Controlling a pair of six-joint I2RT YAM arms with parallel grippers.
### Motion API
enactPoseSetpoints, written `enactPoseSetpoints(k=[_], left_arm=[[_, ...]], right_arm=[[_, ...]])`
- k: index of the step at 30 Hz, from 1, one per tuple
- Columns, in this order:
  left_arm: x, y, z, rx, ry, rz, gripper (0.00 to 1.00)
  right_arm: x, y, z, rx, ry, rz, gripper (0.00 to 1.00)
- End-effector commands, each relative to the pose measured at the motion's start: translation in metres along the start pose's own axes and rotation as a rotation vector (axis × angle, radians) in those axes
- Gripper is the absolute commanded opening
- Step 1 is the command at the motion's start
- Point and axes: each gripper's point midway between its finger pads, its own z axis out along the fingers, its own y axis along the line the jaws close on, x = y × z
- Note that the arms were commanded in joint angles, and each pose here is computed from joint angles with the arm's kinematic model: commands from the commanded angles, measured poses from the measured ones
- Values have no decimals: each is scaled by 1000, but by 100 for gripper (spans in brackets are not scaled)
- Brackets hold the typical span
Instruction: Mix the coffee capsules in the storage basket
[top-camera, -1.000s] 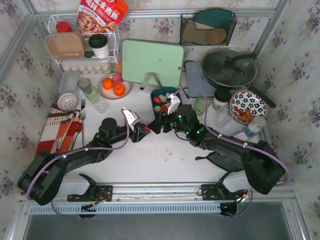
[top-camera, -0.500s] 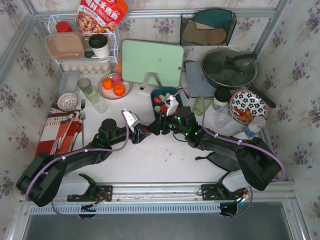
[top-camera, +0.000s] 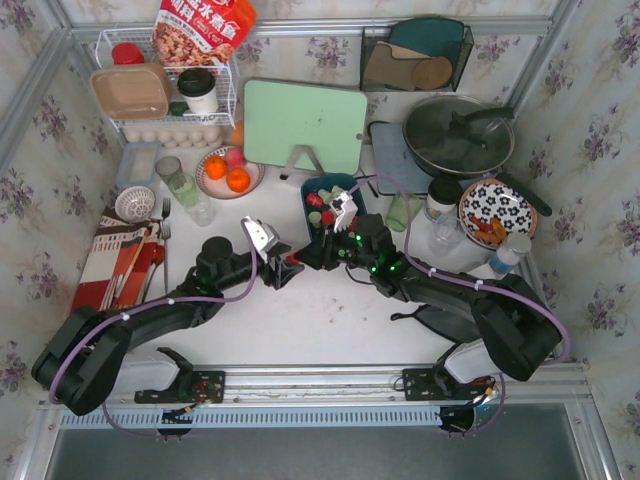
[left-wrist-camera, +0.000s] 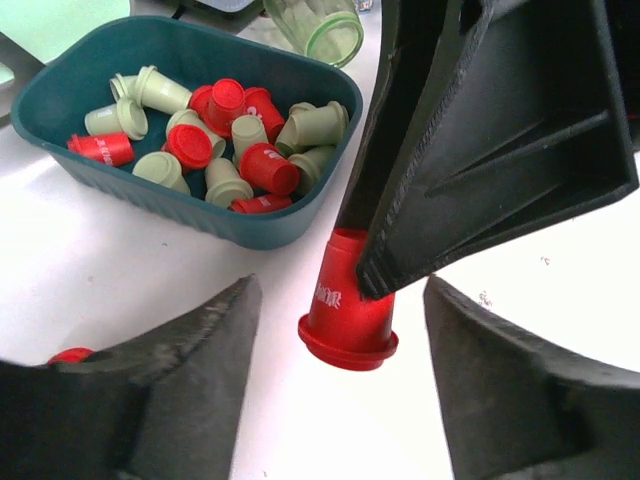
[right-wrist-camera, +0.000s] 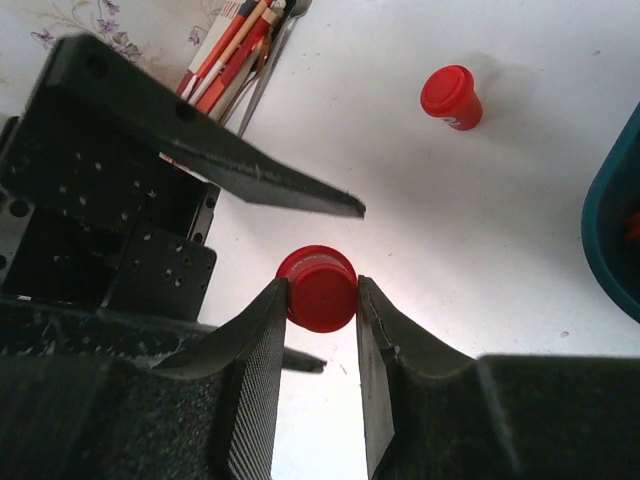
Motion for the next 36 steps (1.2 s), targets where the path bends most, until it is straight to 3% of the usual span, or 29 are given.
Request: enactPoseSetpoints(k=[1, 3, 4, 10, 17, 27, 36], left_arm=[[-12, 3, 2, -11, -28, 12, 73], [-12, 3, 1, -14, -30, 10, 95], [-13, 4, 0, -19, -31, 10, 100], [-14, 32, -10, -202, -19, -12, 99], [20, 100, -31, -583, 171, -93, 99], [76, 132, -16, -672, 468, -165, 94], [80, 155, -8, -722, 532, -144, 88]], right_arm=[[-5, 2, 1, -5, -18, -9, 16], [-8, 0, 0, 11, -31, -15, 13], [-11, -1, -1, 24, -42, -22, 12], [-42, -34, -12, 258, -140, -130, 11], [-80, -90, -46, 628, -268, -306, 14], [-70, -136, -32, 757, -186, -445, 15], [-46, -154, -17, 772, -64, -461, 43]])
